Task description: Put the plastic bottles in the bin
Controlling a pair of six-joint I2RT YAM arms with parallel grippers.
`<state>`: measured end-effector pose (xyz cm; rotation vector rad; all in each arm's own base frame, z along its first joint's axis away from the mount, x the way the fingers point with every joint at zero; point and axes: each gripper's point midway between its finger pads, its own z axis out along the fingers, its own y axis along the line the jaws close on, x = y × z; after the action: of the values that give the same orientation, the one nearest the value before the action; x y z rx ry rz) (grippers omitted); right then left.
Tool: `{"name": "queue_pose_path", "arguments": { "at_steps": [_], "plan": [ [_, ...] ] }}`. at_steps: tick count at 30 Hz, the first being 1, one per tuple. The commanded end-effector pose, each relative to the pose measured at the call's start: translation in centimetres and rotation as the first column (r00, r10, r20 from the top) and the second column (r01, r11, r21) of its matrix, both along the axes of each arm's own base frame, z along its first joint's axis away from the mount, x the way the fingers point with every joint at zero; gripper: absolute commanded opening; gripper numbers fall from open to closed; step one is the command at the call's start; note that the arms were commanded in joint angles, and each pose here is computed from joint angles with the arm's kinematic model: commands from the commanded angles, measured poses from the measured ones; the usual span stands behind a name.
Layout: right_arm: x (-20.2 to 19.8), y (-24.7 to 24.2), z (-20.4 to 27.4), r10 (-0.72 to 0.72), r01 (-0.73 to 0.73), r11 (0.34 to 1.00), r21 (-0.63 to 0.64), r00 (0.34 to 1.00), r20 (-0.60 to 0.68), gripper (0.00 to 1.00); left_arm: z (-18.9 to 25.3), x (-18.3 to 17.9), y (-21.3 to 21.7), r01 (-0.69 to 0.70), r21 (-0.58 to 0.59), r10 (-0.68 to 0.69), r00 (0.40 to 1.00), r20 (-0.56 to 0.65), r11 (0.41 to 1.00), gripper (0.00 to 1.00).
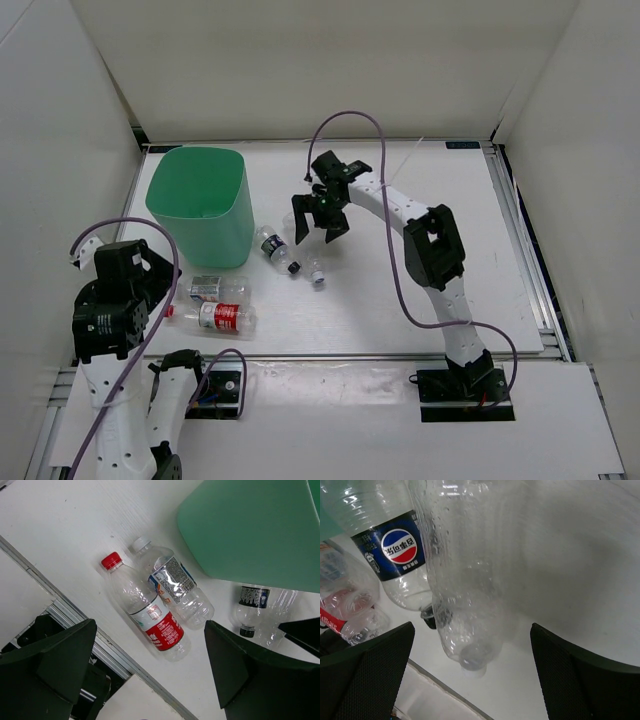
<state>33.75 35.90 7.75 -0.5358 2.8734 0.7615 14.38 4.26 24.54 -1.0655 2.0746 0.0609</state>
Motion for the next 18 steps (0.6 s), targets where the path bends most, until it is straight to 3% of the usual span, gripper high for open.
{"name": "queue_pose_path", "arguments": {
  "at_steps": [1,5,10,14,16,18],
  "plan": [
    [-0.1,2.7,-0.3,0.052,-0.052,0.997,0.065,0.999,-0.001,1.0,-1.5,-1.3,-0.8,0.035,-0.03,-0.038,0.995,-0.094,0.999,1.0],
    [0.1,3.1,-1.7,0.049,-0.048,0.997,0.066,0.998,-0.028,0.93,-1.8,-1.0,-0.9,0.04,-0.041,-0.045,0.992,-0.114,0.998,1.0],
    [-0.3,2.9,-2.3,0.034,-0.031,0.998,0.057,0.998,-0.049,0.63,-2.0,-0.8,-0.7,0.041,-0.032,-0.045,0.989,-0.139,0.999,1.0],
    [1.1,1.1,3.7,-0.039,0.033,0.997,0.067,0.995,0.086,0.47,-1.8,-0.6,-0.7,0.025,-0.043,-0.03,0.991,-0.132,0.999,1.0],
    [1.6,0.8,7.0,-0.097,0.082,0.99,0.114,0.987,0.126,0.36,-1.8,-0.6,-0.7,0.025,-0.043,-0.03,0.991,-0.132,0.999,1.0],
    [2.1,1.4,13.3,-0.143,0.096,0.97,0.221,0.968,0.208,0.29,-1.5,-0.5,-0.8,0.018,-0.047,-0.023,0.993,-0.12,0.999,1.0]
  ]
}}
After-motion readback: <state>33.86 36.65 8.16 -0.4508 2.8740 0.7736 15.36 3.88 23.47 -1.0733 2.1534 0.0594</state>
